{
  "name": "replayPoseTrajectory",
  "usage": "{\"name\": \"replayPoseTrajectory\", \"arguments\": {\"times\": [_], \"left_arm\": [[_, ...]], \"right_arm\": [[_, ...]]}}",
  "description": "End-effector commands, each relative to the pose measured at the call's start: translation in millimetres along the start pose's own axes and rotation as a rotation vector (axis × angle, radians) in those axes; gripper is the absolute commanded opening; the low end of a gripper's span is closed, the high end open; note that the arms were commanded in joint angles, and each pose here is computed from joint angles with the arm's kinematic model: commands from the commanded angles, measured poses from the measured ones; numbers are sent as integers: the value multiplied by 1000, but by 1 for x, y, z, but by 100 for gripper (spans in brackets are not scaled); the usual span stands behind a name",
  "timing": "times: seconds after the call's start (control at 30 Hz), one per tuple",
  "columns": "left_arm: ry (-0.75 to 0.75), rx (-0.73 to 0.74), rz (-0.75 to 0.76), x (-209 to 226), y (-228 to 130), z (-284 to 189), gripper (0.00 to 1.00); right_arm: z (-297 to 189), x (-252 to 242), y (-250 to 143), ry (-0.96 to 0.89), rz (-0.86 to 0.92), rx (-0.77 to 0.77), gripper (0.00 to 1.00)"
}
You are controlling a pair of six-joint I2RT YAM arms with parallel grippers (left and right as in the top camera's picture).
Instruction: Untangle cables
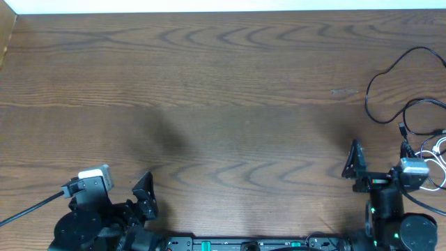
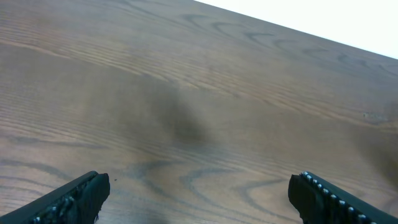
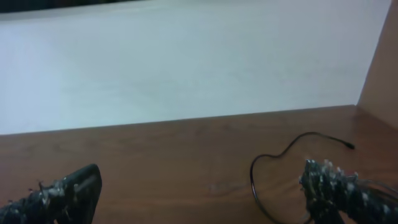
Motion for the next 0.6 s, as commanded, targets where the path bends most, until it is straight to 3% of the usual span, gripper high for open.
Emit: {"name": "replayPoseTrajectory", "arguments": {"times": [0.0,0.57], "left_arm": [[7,-13,11,1,3,-1,97],[7,-12,11,1,3,-1,97]], "right_arm": [[8,5,-11,12,-10,-20,99],[31,17,-48,17,5,-133,99]]}}
Point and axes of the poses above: each gripper's point midway between its finger pads, its own z axis out along the fingers, its own x axis along the line the jaws close on, y = z × x, the point moved 1 cm from there along -z, back along the fingers, and after that the axes turned 14 degrees about -z, right-handed, at the moved point
